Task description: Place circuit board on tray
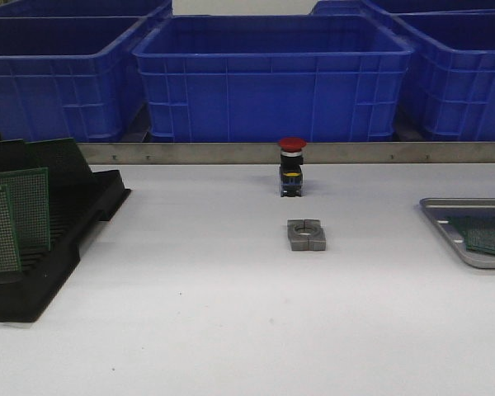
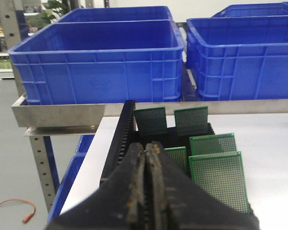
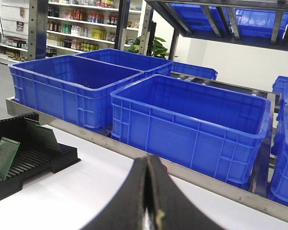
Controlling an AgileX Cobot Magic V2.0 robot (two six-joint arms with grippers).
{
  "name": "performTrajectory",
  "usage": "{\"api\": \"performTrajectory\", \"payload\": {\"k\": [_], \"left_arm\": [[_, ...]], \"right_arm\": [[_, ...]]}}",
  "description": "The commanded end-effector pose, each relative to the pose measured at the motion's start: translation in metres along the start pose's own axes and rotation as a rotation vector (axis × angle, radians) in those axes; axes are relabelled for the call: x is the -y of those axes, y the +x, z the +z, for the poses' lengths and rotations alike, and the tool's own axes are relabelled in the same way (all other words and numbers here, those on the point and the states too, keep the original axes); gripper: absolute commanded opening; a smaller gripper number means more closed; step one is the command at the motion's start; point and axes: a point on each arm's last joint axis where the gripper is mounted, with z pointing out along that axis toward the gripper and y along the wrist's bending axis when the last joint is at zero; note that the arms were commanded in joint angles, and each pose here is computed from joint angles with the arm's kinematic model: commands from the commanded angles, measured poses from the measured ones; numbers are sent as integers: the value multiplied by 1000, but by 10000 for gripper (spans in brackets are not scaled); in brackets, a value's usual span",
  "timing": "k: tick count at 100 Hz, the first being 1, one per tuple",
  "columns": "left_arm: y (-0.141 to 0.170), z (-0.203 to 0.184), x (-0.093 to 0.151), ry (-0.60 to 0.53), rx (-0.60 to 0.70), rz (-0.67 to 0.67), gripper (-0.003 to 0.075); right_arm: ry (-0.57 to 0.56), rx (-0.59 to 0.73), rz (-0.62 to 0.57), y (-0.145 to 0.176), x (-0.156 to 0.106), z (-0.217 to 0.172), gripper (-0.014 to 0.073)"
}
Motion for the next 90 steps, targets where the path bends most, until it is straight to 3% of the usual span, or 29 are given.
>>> {"api": "performTrajectory", "payload": {"k": [1, 15, 32, 53, 90], "left_arm": [[10, 0, 0, -6, 27, -8, -20], [18, 0, -1, -10, -52, -36, -20], [17, 0, -1, -10, -50, -38, -20], [9, 0, 0, -6, 46, -52, -20], [9, 0, 0, -6, 47, -52, -20]], "right_arm": [[-4, 33, 19, -9, 1, 1, -62], [-5, 33, 19, -9, 0, 1, -62], [-5, 33, 19, -9, 0, 1, -62], [-7, 33, 19, -9, 0, 1, -62], [-7, 33, 19, -9, 0, 1, -62]]}}
